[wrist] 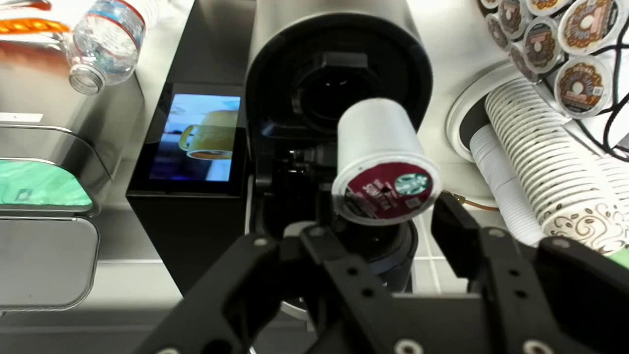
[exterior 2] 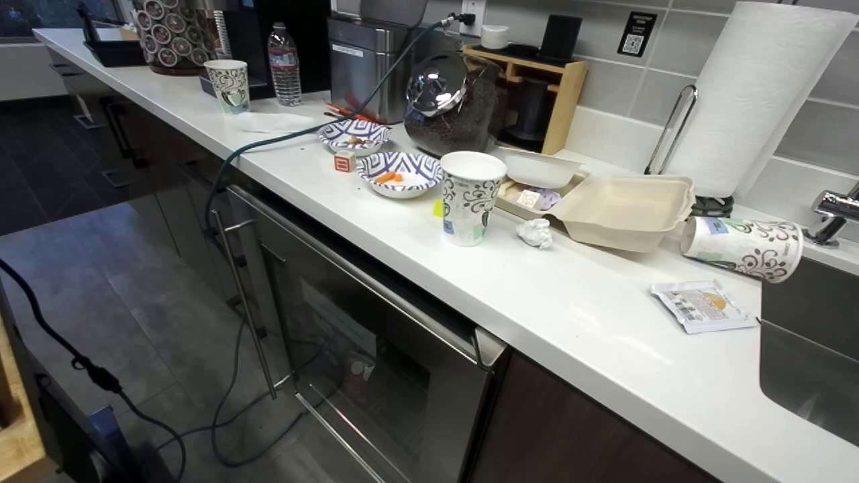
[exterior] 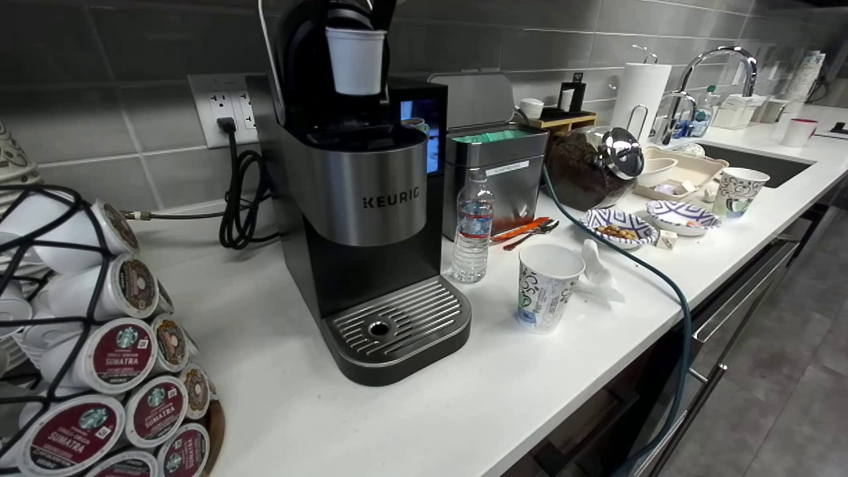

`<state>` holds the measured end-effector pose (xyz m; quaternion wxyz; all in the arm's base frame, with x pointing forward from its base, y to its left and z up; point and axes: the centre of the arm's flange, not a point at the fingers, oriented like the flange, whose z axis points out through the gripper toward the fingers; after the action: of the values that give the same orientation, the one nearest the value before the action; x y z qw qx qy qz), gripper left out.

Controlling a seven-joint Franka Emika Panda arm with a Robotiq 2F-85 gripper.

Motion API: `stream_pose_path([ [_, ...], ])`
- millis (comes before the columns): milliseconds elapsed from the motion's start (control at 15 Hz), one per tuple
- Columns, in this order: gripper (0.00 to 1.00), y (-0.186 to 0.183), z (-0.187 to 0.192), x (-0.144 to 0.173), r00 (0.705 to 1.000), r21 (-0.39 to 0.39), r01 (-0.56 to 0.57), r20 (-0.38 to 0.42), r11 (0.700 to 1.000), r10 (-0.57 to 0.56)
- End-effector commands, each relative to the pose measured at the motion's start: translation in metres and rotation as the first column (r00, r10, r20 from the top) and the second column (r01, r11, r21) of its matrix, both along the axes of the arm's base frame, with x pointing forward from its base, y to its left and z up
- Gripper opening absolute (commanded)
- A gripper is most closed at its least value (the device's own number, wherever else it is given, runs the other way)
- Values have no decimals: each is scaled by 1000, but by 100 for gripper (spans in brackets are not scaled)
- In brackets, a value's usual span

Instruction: Remove the white object from the coffee machine

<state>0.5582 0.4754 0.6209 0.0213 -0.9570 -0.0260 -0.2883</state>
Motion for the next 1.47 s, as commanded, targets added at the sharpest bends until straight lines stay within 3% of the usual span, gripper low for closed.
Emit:
stream_pose_path([
  [0,28,-26,5,-49,996,1,1,-91,1000,-1],
  [200,28,-49,3,-82,990,12,66,-126,998,-64],
  [400,28,-78,-13,-100,956,-15,236,-174,972,-235],
  [600,28,-106,-40,-102,904,-25,395,-166,918,-393],
  [800,28,-139,-69,-106,823,-6,543,-197,840,-533],
  [867,53,-100,-36,-72,865,-40,468,-183,883,-466],
  [1000,53,-115,-51,-74,835,-42,519,-190,854,-517],
  [1200,53,-120,-53,-79,825,-42,534,-191,845,-531],
  [1267,28,-125,-58,-72,806,-59,569,-158,820,-570],
  [1400,28,-155,-87,-54,759,-55,639,-116,767,-641],
])
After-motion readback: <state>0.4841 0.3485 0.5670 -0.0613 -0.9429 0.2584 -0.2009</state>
